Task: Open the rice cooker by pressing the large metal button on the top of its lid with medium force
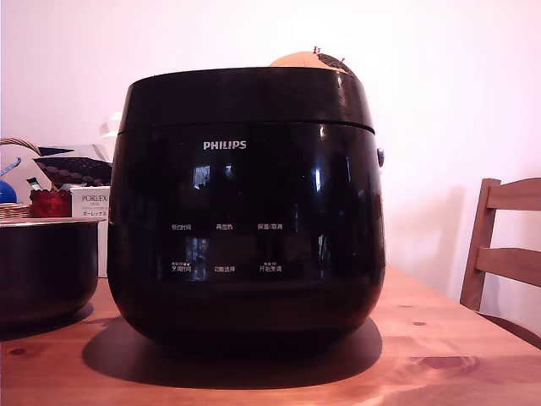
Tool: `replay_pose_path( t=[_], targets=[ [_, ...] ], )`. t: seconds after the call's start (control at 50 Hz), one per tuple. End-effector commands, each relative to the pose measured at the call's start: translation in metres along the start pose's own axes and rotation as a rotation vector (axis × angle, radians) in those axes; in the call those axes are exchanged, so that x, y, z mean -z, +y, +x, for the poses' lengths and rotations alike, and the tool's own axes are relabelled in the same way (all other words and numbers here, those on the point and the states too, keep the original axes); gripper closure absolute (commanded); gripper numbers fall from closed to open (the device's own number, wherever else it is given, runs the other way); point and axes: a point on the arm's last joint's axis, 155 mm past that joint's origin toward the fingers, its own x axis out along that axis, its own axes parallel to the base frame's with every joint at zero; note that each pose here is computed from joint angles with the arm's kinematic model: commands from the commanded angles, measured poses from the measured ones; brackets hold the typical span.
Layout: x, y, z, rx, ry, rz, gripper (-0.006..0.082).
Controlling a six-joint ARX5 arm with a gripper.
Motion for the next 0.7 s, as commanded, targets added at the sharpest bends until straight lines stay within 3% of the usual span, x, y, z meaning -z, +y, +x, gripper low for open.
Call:
replay_pose_path(
  t=[0.0, 0.42, 0.68],
  targets=[
    [0.065, -0.017, -0.005, 0.083, 0.223, -0.039, 0.0791],
    [0.061, -0.017, -0.004, 0.083, 0.205, -0.039, 0.0791],
    [0.021, -0.02, 0.0, 0.103, 0.055, -0.074, 0.0791]
  ],
)
